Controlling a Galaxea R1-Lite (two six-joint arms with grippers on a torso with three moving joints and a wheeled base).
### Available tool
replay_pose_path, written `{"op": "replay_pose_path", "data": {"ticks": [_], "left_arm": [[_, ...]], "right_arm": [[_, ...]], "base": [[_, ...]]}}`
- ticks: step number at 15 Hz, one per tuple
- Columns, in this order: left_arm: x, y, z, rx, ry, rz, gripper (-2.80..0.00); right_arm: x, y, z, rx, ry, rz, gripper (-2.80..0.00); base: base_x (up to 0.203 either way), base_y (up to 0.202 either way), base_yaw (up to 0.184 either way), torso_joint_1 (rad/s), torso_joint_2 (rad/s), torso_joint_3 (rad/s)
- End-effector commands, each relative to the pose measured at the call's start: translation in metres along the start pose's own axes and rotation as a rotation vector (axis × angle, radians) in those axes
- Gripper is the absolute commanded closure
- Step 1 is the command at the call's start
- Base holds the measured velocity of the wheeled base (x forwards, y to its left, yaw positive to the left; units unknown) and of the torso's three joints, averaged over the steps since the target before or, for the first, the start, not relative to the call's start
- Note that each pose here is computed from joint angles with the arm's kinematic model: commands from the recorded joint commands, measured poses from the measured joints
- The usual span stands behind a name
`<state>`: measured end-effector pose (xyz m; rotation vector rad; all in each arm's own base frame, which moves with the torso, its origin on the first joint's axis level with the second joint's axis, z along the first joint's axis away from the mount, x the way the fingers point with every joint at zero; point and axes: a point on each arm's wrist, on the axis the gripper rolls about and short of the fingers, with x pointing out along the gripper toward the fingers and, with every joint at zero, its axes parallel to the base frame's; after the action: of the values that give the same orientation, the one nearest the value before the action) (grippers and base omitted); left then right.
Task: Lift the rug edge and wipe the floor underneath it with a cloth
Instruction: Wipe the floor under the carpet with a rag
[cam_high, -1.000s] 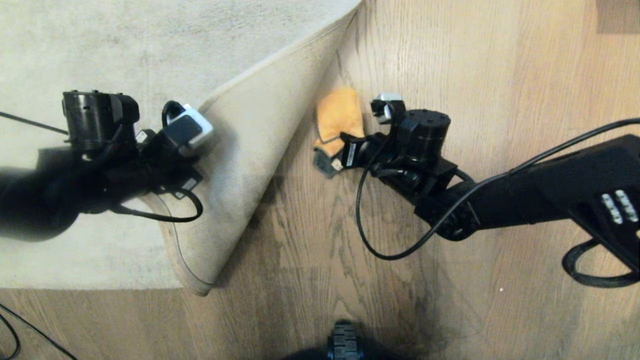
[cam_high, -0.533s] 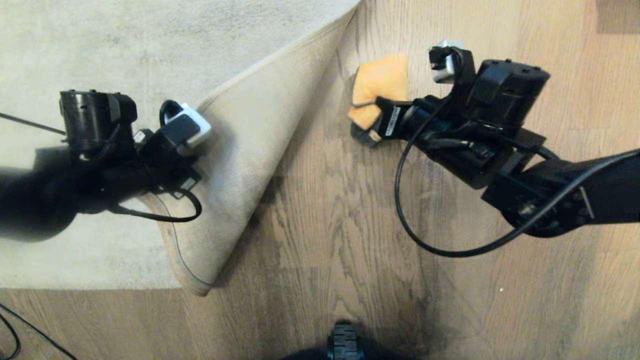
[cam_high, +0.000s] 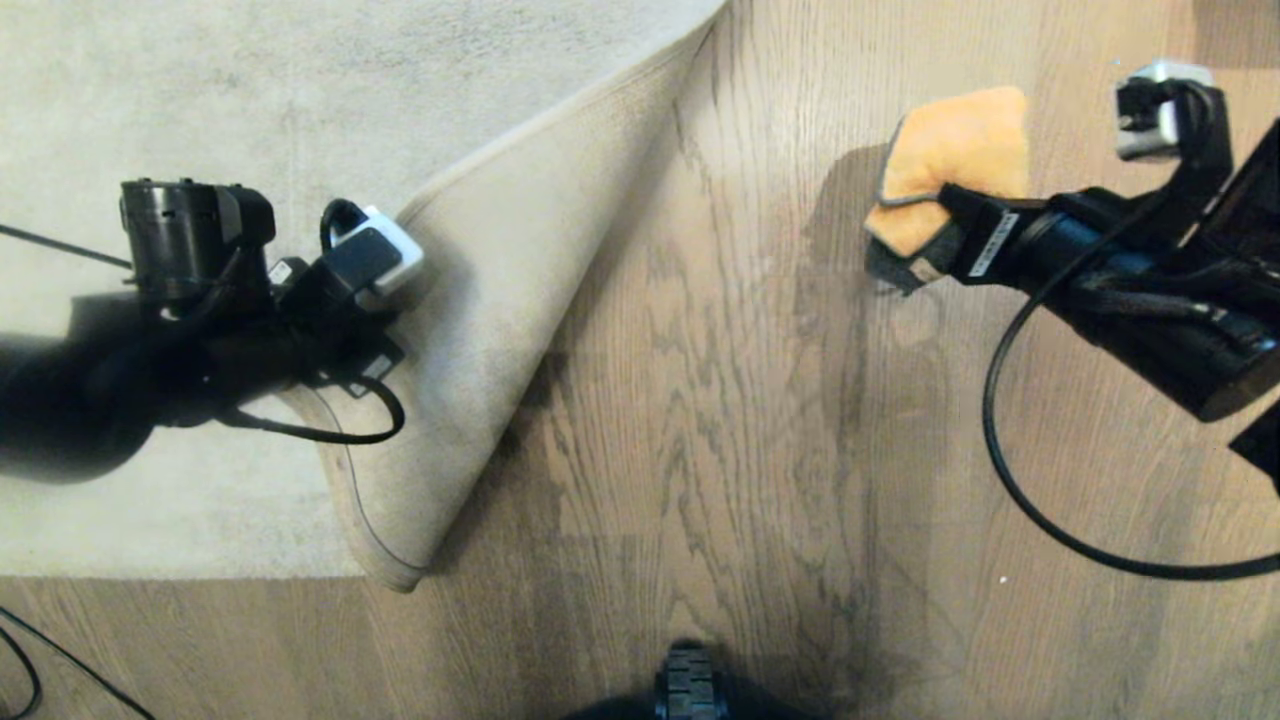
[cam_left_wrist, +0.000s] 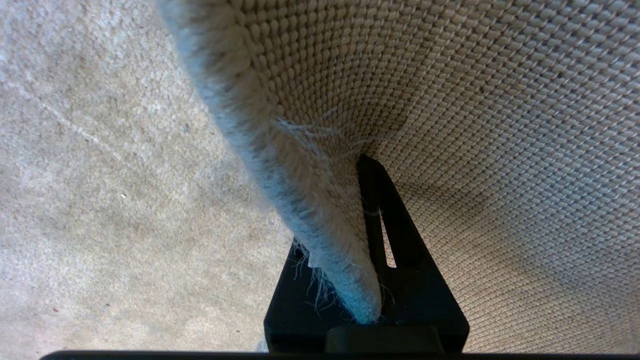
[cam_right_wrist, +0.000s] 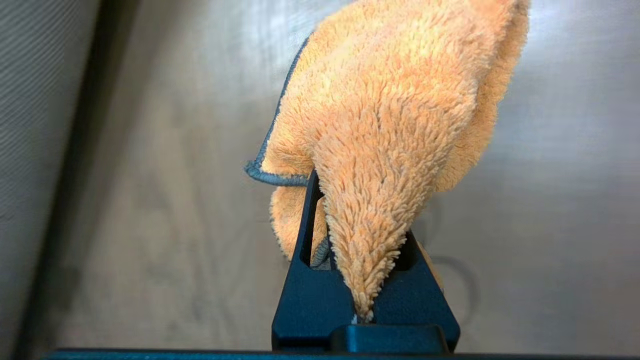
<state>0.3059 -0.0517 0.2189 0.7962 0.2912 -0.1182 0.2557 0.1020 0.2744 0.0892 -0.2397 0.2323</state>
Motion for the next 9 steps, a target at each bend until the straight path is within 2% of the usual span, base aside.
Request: {"op": "replay_pose_path", "data": {"ticks": [1,5,9], "left_arm": [[0.000,0.000,0.001,0.006,-0.005,0.003,0.00],[-0.001,-0.002,0.003,0.009,-0.009,-0.004,0.00],[-0.002,-0.007,0.006,0.015,-0.020,-0.018,0.00]], "right_arm": [[-0.029,-0.023,0.007,-0.012,-0.050,-0.067,0.00],[-0.075,-0.050,-0.010,-0.045,-0.043,-0.174,0.00],[-0.131,-0.063,-0.015,-0.075,-0.055,-0.262,0.00]], "base": [[0.000,0.000,0.000,0.000,0.00,0.000],[0.000,0.000,0.000,0.000,0.00,0.000],[0.000,0.000,0.000,0.000,0.00,0.000]]}}
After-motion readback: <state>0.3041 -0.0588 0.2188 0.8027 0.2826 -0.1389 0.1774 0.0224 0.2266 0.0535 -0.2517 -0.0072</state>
